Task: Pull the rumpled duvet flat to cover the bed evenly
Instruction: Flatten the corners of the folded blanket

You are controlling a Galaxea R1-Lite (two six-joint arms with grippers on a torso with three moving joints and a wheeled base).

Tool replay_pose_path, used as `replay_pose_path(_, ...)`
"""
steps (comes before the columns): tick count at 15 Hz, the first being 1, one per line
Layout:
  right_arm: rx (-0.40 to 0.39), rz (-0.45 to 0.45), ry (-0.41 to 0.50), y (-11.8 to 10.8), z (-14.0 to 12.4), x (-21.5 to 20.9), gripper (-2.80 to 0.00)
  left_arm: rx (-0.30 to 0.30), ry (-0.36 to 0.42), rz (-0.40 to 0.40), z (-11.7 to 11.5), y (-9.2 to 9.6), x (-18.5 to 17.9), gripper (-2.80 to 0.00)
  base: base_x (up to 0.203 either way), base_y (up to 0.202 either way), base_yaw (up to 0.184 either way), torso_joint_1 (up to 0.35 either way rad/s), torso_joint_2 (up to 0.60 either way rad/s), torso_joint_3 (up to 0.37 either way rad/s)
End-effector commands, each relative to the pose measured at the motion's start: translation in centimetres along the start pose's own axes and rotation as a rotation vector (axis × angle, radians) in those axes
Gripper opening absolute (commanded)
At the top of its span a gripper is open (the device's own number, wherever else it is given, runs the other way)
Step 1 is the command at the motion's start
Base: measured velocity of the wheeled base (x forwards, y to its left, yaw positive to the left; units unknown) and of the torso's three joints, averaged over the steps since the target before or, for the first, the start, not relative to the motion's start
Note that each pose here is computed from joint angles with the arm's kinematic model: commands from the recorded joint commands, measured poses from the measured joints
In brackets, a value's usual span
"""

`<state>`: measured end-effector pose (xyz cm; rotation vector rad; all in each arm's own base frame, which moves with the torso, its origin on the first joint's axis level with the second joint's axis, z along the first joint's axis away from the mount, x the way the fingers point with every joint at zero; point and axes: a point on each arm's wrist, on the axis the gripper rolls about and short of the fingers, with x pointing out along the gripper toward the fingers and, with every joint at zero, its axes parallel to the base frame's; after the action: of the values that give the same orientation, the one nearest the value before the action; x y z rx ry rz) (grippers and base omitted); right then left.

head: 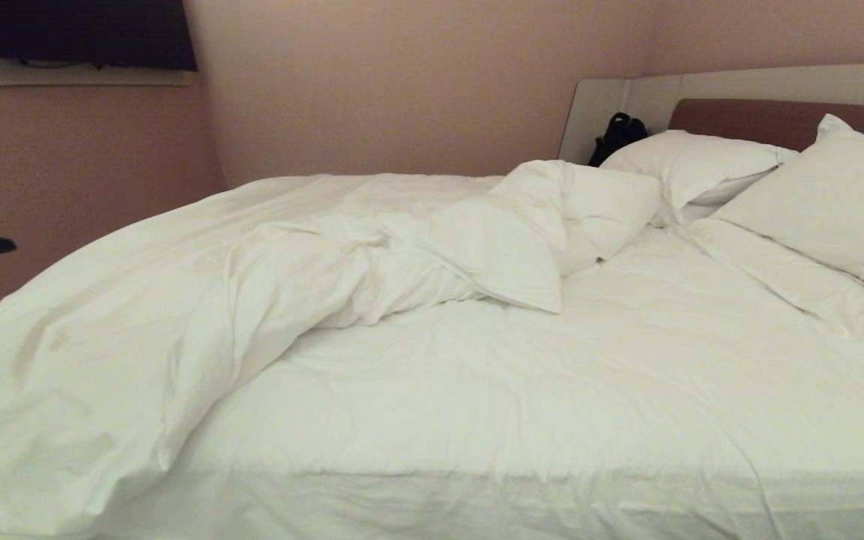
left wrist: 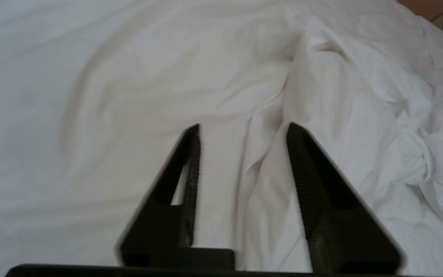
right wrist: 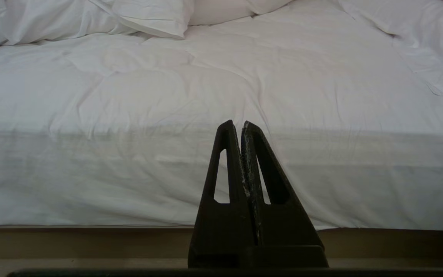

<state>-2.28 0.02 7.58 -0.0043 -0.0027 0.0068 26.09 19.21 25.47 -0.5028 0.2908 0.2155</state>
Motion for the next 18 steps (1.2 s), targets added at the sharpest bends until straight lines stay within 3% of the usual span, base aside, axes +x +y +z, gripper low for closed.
replay_pose_path(1, 0.0, -0.001, 0.0, 0.0, 0.0, 0.0, -2.8, 0.021, 0.006, -0.031, 0.6, -0.2, 2.3, -2.8, 0.0, 0.0, 0.0, 0.0, 0.0, 0.0)
replay_pose_path(5, 0.0, -0.001, 0.0, 0.0, 0.0, 0.0, -2.8, 0.11, 0.018, 0.011, 2.0, 1.3, 6.3, -2.8, 0.0, 0.0, 0.0, 0.0, 0.0, 0.0)
replay_pose_path(7, 0.0, -0.001, 0.0, 0.0, 0.0, 0.0, -2.8, 0.092, 0.07, 0.099, 1.9, 2.5, 8.2, -2.8, 0.0, 0.0, 0.0, 0.0, 0.0, 0.0)
replay_pose_path(10, 0.0, 0.001, 0.0, 0.0, 0.0, 0.0, -2.8, 0.064, 0.223, 0.204, 0.8, 3.7, 11.5, -2.8, 0.0, 0.0, 0.0, 0.0, 0.0, 0.0)
replay_pose_path(12, 0.0, -0.001, 0.0, 0.0, 0.0, 0.0, -2.8, 0.074, 0.294, 0.154, -0.2, 1.9, 12.3, -2.8, 0.0, 0.0, 0.0, 0.0, 0.0, 0.0)
replay_pose_path(15, 0.0, -0.001, 0.0, 0.0, 0.0, 0.0, -2.8, 0.069, 0.365, 0.006, -1.7, -1.5, 12.4, -2.8, 0.0, 0.0, 0.0, 0.0, 0.0, 0.0)
replay_pose_path(18, 0.0, -0.001, 0.0, 0.0, 0.0, 0.0, -2.8, 0.103, 0.433, -0.081, -3.9, -5.9, 11.9, -2.8, 0.0, 0.0, 0.0, 0.0, 0.0, 0.0)
